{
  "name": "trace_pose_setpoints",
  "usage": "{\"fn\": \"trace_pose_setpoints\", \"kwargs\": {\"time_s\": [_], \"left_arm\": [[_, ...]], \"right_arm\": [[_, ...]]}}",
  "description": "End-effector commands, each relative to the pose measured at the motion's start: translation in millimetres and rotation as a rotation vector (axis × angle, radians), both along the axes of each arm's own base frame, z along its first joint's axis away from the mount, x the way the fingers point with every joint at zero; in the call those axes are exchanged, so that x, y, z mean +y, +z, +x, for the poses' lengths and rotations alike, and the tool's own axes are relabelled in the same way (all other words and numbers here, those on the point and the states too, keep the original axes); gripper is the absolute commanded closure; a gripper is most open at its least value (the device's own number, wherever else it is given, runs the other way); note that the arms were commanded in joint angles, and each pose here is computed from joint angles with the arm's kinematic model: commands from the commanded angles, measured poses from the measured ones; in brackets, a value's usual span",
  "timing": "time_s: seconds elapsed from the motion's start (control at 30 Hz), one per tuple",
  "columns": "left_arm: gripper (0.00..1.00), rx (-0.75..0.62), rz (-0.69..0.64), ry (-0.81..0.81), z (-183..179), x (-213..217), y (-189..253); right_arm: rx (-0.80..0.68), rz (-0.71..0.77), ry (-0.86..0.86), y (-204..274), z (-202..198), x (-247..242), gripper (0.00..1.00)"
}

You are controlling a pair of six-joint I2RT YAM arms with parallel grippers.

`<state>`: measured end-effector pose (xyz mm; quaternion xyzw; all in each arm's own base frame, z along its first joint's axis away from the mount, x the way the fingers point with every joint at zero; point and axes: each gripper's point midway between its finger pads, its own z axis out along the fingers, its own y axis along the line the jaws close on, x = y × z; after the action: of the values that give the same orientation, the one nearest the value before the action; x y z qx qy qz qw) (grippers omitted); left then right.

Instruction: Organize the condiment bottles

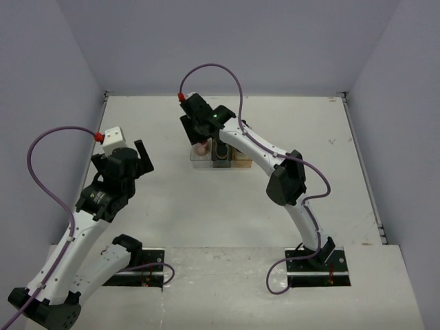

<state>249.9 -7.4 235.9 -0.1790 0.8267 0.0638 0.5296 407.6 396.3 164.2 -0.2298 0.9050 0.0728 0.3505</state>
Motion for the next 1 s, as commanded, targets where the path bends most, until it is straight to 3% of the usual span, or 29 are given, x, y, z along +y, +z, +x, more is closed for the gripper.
{"fn": "trace_pose_setpoints", "kwargs": {"time_s": [0.0,0.23,0.37,0.5,0.6,0.77,0.97], "left_arm": [[0.0,-0.039,-0.008,0.001,6.0,0.4,6.6],[0.0,-0.028,-0.01,-0.009,8.3,-1.5,3.9],[0.0,-0.022,-0.007,-0.015,9.2,-2.4,2.5],[0.0,-0.017,-0.006,-0.018,9.8,-2.7,1.1],[0.0,-0.013,-0.007,-0.018,11.0,-2.9,0.1],[0.0,-0.001,-0.007,-0.017,14.6,-2.6,-3.1],[0.0,0.012,-0.027,0.0,23.8,8.4,-5.7]], "right_arm": [[-0.019,0.013,0.004,-1.6,2.8,4.2,0.81],[0.047,0.006,-0.006,-35.5,-8.4,1.2,0.73],[0.056,0.006,-0.005,-40.4,-9.4,1.9,0.57],[0.037,0.011,-0.007,-32.2,-7.1,2.7,0.33],[0.019,0.016,-0.01,-21.6,-4.0,2.2,0.22],[-0.005,0.04,-0.01,5.7,-5.7,-0.2,0.2],[-0.079,0.143,-0.03,82.1,-34.6,-29.9,0.18]]}}
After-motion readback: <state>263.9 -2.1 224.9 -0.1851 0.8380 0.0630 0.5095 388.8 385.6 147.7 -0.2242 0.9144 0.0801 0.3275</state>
